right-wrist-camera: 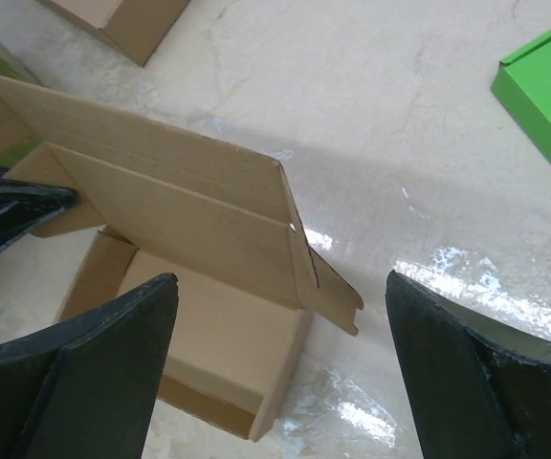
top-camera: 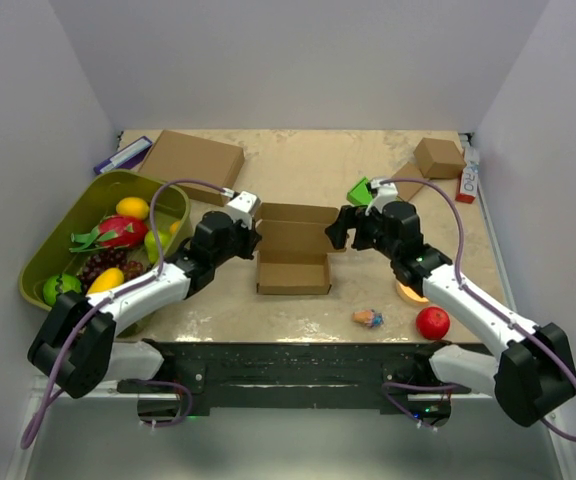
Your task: Fold the paper box
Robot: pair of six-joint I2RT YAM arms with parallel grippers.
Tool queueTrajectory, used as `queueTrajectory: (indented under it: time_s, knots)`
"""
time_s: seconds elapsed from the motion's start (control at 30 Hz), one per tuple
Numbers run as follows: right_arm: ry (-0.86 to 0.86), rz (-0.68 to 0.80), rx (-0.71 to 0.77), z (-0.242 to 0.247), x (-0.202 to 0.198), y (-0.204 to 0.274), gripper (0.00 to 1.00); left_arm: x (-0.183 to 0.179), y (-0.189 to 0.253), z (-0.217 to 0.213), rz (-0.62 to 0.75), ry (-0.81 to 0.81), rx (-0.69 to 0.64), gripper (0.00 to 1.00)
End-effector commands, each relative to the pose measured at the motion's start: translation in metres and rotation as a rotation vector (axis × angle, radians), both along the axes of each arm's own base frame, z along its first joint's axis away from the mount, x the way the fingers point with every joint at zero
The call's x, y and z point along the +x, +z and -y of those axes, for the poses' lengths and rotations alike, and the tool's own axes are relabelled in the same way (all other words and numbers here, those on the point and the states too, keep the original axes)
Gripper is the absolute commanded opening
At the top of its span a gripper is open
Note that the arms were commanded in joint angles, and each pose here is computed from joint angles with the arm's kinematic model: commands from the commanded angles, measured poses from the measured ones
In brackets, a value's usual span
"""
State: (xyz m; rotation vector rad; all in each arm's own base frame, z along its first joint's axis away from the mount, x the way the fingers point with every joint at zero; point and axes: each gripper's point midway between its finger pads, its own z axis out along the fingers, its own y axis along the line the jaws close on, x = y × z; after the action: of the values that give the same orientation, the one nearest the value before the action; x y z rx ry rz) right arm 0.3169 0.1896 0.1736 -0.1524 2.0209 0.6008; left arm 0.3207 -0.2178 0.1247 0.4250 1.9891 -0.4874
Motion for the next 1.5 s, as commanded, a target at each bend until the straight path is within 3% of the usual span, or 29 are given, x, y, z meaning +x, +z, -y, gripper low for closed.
queueTrajectory:
  time_s: [0.0,0.2,0.3,0.33,0.43,0.57,0.6,0.63,0.9,1.13,1.47]
  knots:
    - [-0.011,-0.003,-0.046,0.004,0.005,-0.015,0.93,0.012,0.037,0.002,0.137,-0.01,-0.015,0.0]
    - [0.024,-0.015,-0.056,-0.005,0.011,-0.028,0.9,0.01,0.035,0.004,0.137,-0.024,-0.013,0.0]
    - [0.045,-0.009,-0.043,-0.01,0.013,-0.025,0.76,0.011,0.035,0.004,0.136,-0.021,-0.02,0.0]
    - [0.045,-0.006,-0.038,-0.011,0.013,-0.024,0.66,0.011,0.037,0.005,0.139,-0.021,-0.027,0.0]
    - [0.068,-0.001,-0.014,-0.017,0.012,-0.019,0.56,0.014,0.037,0.007,0.139,-0.016,-0.038,0.0]
    - [0.063,-0.023,0.009,-0.02,0.012,-0.021,0.29,0.02,0.041,0.011,0.138,0.004,-0.057,0.0]
    - [0.051,-0.033,0.017,-0.021,0.012,-0.022,0.17,0.02,0.039,0.013,0.131,0.003,-0.063,0.0]
    - [0.049,-0.031,0.016,-0.023,0.012,-0.022,0.15,0.024,0.043,0.012,0.139,0.03,-0.073,0.0]
    - [-0.051,0.066,0.018,-0.052,0.023,0.005,0.03,0.049,0.059,0.04,0.213,0.133,-0.059,0.0]
    - [-0.226,0.186,0.042,-0.044,0.052,0.023,0.0,0.074,0.064,0.04,0.329,0.296,-0.058,0.0]
    - [-0.244,0.2,0.014,-0.047,0.041,-0.002,0.0,0.063,0.03,0.053,0.383,0.334,-0.084,0.0]
